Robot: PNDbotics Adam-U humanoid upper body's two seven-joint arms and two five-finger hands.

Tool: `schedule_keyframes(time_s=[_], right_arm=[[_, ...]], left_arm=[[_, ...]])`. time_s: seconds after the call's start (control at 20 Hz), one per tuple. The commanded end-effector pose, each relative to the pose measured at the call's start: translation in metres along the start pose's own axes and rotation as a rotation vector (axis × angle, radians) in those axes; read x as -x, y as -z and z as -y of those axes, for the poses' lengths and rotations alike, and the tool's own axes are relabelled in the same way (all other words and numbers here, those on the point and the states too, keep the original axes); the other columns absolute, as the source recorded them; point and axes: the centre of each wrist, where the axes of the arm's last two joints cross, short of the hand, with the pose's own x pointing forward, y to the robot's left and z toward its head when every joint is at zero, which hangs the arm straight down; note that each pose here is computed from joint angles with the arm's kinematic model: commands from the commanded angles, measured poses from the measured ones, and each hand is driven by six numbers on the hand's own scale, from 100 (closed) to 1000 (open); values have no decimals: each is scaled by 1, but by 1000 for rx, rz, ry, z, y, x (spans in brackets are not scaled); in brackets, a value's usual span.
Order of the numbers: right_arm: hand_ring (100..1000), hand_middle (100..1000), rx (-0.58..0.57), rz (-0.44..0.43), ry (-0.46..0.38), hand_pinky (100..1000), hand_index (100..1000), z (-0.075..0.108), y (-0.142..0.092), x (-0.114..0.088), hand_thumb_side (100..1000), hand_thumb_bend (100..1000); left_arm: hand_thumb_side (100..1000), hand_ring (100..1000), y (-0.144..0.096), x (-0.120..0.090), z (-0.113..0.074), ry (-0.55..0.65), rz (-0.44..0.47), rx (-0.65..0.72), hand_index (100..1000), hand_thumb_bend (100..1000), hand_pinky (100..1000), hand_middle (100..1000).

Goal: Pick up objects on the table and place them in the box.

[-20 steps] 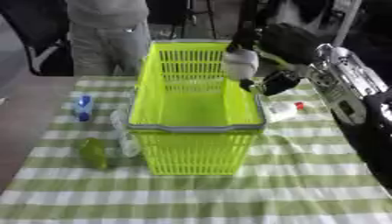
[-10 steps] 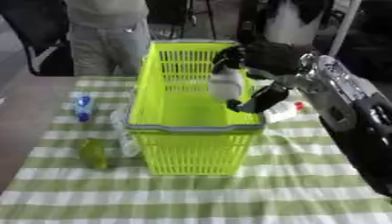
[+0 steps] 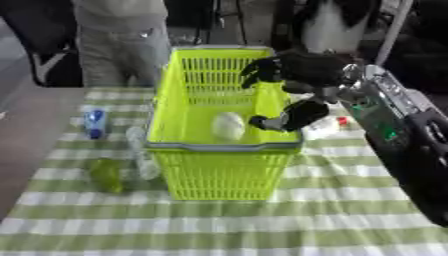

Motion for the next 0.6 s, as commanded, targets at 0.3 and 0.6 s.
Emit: schedule_keyframes(time_s=[0.3, 0.6], right_arm=[[696, 832, 163, -199, -15, 717, 877, 24, -30, 22, 707, 369], [542, 696, 357, -447, 117, 633, 837, 10, -54, 41, 633, 378]], left_arm=[[1000, 778, 4, -4, -3, 9, 19, 4, 761, 228, 579, 691], [1000, 778, 4, -4, -3, 10, 20, -2, 761, 229, 579, 691]])
